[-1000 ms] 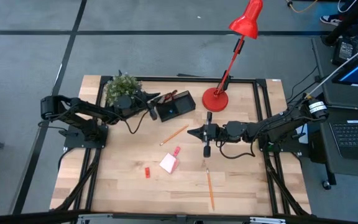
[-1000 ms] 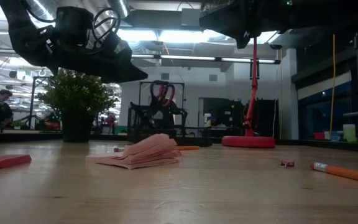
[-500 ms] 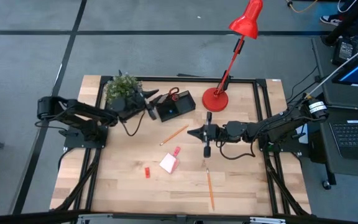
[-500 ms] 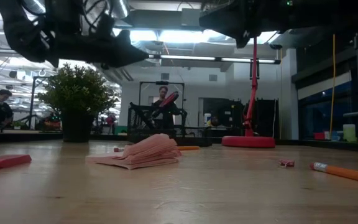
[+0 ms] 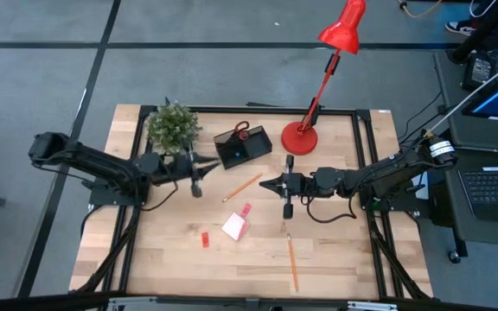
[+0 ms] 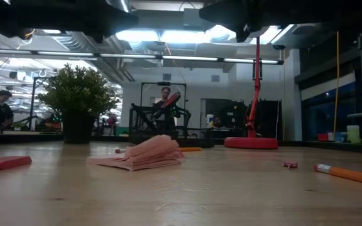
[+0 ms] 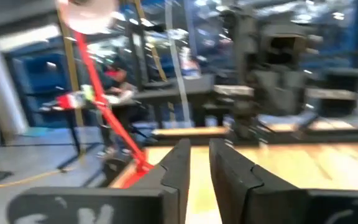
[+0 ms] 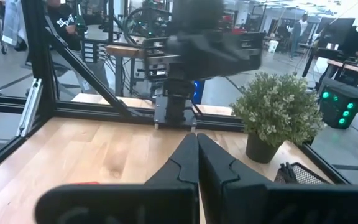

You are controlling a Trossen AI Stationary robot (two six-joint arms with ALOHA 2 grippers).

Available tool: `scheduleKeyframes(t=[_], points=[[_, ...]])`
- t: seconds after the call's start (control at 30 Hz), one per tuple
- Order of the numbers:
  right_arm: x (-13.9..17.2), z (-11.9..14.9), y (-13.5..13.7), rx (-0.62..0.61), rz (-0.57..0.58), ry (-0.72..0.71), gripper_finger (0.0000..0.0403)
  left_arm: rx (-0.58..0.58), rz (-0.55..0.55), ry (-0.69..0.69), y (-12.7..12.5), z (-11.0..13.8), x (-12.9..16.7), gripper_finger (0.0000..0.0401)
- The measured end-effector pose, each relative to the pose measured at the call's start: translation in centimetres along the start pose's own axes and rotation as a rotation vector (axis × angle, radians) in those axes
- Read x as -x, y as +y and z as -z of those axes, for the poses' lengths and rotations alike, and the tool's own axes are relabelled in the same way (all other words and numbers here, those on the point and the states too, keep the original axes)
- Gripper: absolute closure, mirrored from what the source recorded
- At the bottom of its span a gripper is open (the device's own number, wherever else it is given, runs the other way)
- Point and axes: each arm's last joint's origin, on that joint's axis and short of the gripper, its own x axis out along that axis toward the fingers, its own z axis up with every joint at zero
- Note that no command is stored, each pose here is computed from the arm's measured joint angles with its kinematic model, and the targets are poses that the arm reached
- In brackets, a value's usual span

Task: Pick and place office supplies into organizer
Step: Put the bottom orange pencil into the black desk organizer

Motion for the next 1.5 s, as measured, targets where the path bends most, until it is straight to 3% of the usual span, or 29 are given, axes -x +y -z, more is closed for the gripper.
scheduleKeyframes(t=[0.23,0.37,0.47,0.6,0.8,1.03,1.2,1.5], points=[[0.1,-0.1,0.0,-0.118,-0.003,-0.005,0.0402,-0.006,0.228,0.060,-2.4,-0.3,2.1,0.0396],[0.1,-0.3,0.7,-0.126,-0.032,0.007,0.0402,-0.011,0.400,0.041,-3.8,-0.5,2.9,0.0399],[-0.3,-1.2,1.6,-0.130,-0.061,0.053,0.0402,-0.013,0.468,0.046,-4.6,-0.5,3.4,0.0399],[-0.9,-3.1,2.8,-0.175,-0.047,0.194,0.0402,-0.037,0.475,0.100,-5.2,0.0,3.9,0.0399],[-1.0,-5.3,4.9,-0.337,-0.012,0.450,0.0402,-0.026,0.492,0.144,-5.8,0.2,4.5,0.0399],[-1.7,-7.0,8.8,-0.388,0.071,0.607,0.0402,-0.028,0.544,0.142,-6.5,0.2,5.1,0.0400],[-2.2,-7.5,11.9,-0.422,0.107,0.759,0.0402,-0.014,0.575,0.144,-7.0,0.1,5.6,0.0400],[-1.5,-5.9,16.0,-0.662,0.264,1.101,0.0402,-0.011,0.638,0.153,-7.8,0.1,6.4,0.0400]])
